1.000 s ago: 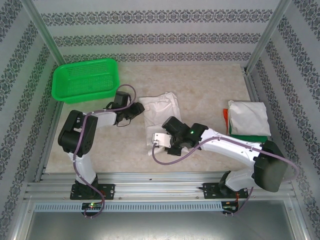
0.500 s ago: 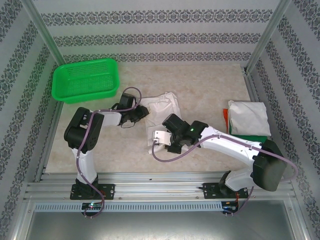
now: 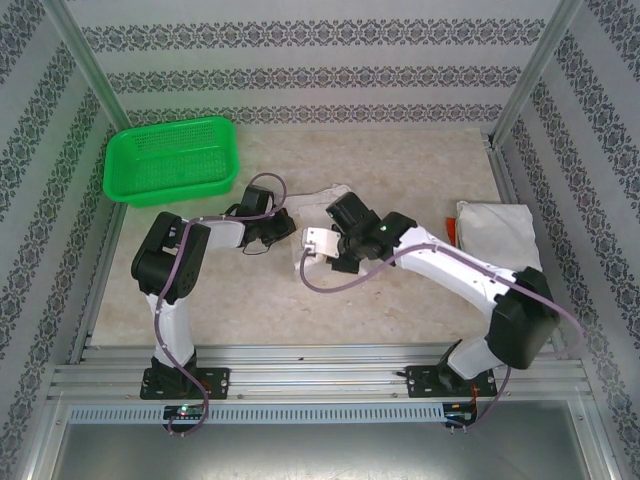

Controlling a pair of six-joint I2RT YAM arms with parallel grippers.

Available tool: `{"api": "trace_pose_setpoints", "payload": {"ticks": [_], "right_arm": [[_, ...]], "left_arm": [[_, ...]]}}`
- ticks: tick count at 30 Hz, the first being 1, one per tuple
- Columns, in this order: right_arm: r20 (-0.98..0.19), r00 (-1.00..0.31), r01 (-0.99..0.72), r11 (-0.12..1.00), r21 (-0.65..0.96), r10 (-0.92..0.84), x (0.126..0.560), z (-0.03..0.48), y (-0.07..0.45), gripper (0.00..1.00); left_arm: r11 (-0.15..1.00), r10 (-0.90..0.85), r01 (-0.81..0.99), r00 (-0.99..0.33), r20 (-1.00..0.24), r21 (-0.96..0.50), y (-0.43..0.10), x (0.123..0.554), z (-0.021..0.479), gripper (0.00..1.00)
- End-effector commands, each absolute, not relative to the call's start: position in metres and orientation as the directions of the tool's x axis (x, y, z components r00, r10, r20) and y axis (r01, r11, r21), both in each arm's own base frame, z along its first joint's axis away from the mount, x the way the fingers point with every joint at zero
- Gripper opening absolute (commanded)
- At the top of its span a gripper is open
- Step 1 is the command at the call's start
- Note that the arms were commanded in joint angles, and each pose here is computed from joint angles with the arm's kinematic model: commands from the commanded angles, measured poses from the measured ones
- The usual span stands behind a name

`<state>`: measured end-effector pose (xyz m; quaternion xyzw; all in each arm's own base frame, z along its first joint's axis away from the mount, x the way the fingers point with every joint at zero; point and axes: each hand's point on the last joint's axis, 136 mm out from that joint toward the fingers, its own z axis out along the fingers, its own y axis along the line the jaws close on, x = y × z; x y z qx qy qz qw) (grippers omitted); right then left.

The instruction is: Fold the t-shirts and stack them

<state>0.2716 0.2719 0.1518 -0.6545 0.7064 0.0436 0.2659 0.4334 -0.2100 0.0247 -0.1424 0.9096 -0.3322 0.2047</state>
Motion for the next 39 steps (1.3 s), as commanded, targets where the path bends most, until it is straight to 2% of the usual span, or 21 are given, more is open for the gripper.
{"api": "trace_pose_setpoints", "payload": {"ticks": [1, 14, 24, 39], "right_arm": [[-0.409, 0.036, -0.925, 0.125, -0.360, -0.912, 0.307, 0.160, 0.272, 0.00], [-0.435, 0.058, -0.905, 0.137, -0.403, -0.899, 0.403, 0.164, 0.288, 0.00], [-0.409, 0.086, -0.885, 0.118, -0.450, -0.909, 0.452, 0.160, 0.299, 0.00], [-0.421, 0.079, -0.782, 0.206, -0.588, -0.904, 0.519, 0.153, 0.307, 0.00]], "left_arm": [[0.798, -0.358, -0.194, -0.914, -0.190, -0.571, -0.190, 0.409, -0.016, 0.00], [0.759, -0.370, -0.245, -0.925, -0.090, -0.604, -0.181, 0.409, -0.042, 0.00], [0.765, -0.362, -0.254, -0.930, -0.068, -0.592, -0.176, 0.409, -0.051, 0.00], [0.745, -0.366, -0.262, -0.929, -0.048, -0.614, -0.173, 0.411, -0.056, 0.00]]}}
